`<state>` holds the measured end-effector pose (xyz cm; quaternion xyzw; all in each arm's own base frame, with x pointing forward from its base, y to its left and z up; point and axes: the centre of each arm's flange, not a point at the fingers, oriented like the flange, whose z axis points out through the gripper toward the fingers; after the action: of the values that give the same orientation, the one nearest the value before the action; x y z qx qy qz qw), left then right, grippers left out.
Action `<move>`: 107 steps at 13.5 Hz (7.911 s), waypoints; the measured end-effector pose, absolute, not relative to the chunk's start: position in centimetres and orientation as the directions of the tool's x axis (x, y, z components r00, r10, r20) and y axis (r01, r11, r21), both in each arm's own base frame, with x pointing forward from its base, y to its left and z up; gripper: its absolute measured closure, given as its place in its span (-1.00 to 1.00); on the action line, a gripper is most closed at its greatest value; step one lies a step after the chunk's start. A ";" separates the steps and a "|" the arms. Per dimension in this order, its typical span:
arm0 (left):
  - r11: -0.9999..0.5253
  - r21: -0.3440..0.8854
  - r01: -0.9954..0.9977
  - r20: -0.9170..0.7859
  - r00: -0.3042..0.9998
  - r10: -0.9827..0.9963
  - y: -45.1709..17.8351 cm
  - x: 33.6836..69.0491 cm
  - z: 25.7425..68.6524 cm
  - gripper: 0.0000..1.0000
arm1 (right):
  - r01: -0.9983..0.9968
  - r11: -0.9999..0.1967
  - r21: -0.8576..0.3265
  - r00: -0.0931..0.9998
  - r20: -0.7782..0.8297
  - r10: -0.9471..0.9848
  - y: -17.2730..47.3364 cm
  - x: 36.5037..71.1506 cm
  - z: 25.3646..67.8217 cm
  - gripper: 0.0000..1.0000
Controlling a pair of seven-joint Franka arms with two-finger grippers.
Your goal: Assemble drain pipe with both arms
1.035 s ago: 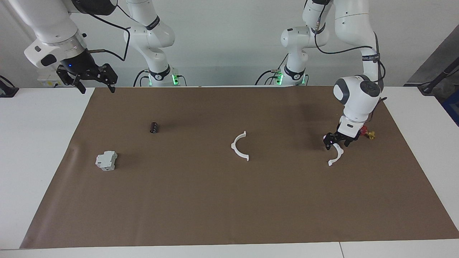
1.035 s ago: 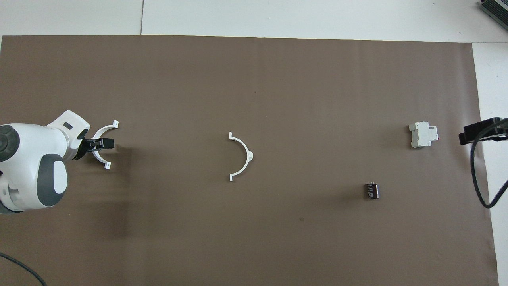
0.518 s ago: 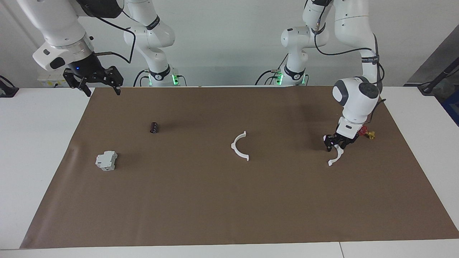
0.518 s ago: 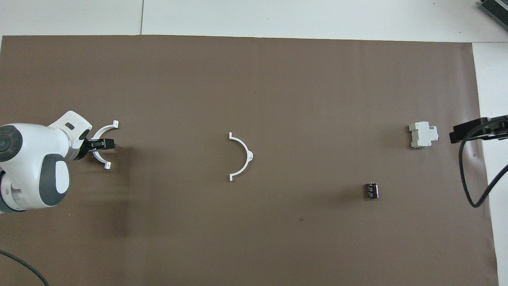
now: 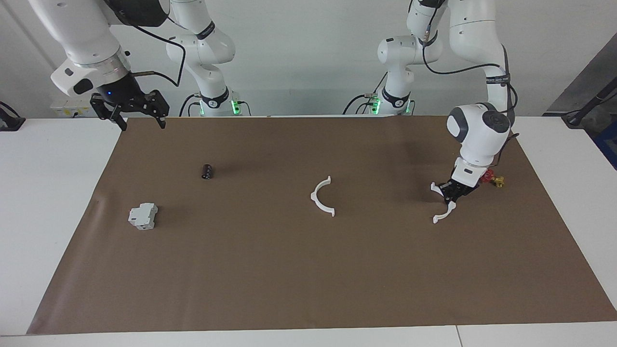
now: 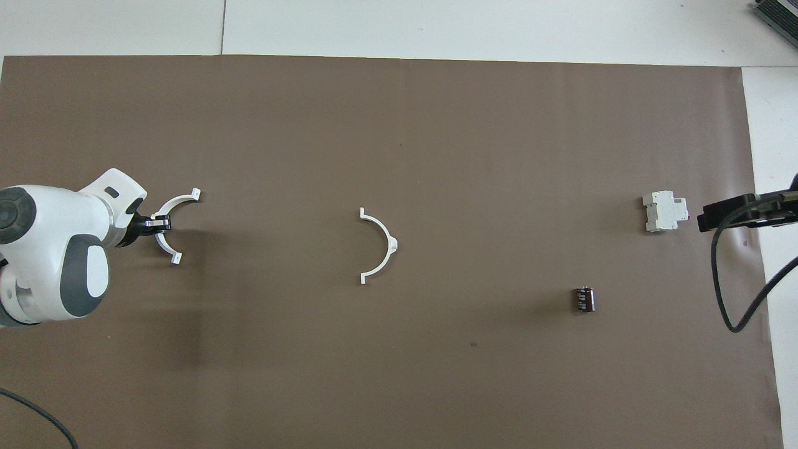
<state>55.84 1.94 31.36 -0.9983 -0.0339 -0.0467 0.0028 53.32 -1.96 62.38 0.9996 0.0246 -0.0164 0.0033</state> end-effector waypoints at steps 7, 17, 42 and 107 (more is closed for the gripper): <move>-0.957 0.039 0.287 0.079 0.954 0.289 -12.2 57.2 36.9 0.66 | 0.049 -0.999 0.006 0.998 -0.032 0.049 -2.0 53.3 62.4 -1.00; -0.917 0.094 0.387 0.083 0.915 0.395 -27.5 52.4 35.6 0.66 | 0.049 -0.999 0.006 0.998 -0.033 0.049 -2.0 53.3 62.4 -1.00; -0.945 -0.001 0.326 0.109 0.940 0.324 -31.7 49.0 31.0 0.66 | 0.049 -0.999 0.006 0.998 -0.033 0.049 -2.0 53.3 62.4 -1.00; -0.981 -0.088 0.171 0.041 0.985 0.168 -1.8 53.3 56.3 -1.00 | 0.049 -0.999 0.006 0.998 -0.033 0.049 -2.0 53.3 62.4 -1.00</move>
<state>53.32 -1.78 56.34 -0.9952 -0.0851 -0.0167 0.0454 53.26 -1.96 62.39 0.9996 0.0246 -0.0164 0.0032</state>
